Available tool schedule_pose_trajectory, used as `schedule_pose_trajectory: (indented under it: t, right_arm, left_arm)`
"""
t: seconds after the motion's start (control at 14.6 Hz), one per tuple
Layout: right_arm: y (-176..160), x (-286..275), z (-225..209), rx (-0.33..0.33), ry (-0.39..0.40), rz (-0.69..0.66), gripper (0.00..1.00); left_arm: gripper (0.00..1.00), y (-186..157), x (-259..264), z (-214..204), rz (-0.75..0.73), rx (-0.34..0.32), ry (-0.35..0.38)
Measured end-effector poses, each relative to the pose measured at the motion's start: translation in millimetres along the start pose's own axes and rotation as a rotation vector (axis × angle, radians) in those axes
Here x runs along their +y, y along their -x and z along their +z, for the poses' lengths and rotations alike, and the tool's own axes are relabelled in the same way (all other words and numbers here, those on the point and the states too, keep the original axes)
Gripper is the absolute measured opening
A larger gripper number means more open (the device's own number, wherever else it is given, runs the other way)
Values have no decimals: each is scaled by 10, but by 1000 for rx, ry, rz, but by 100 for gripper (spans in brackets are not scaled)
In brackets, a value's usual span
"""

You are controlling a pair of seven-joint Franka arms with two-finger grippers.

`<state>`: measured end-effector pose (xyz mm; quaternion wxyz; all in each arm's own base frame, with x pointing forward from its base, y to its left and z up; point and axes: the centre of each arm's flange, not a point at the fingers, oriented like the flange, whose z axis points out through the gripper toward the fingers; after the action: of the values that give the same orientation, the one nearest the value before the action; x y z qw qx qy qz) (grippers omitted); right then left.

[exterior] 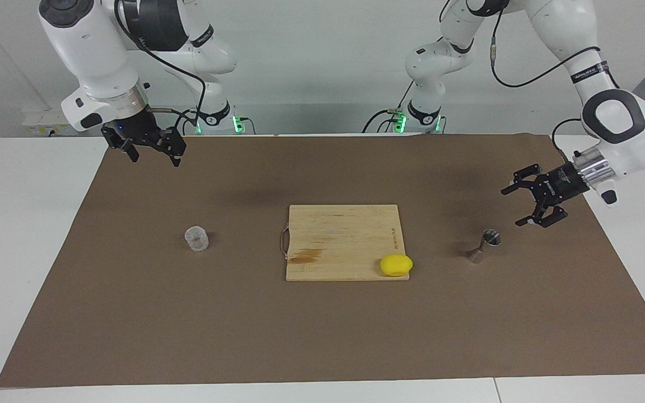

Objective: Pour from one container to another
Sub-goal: 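Reach the open left gripper toward the small dark metal cup, then close the left gripper around the dark metal cup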

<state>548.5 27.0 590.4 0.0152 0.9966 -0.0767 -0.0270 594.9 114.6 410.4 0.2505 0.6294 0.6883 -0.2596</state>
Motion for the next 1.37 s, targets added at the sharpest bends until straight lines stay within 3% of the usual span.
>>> schedule_pose_trajectory:
  t: [0.48,0.82,1.37]
  right_arm:
    - [0,0,0,0,0,0,100]
    - [0,0,0,0,0,0,100]
    - [0,0,0,0,0,0,100]
  left_arm:
    - [100,-366,55,233,-188,-172,139]
    - [100,-459,32,432,-144,-243,169]
    - [100,-637,-105,729,-112,-290,213]
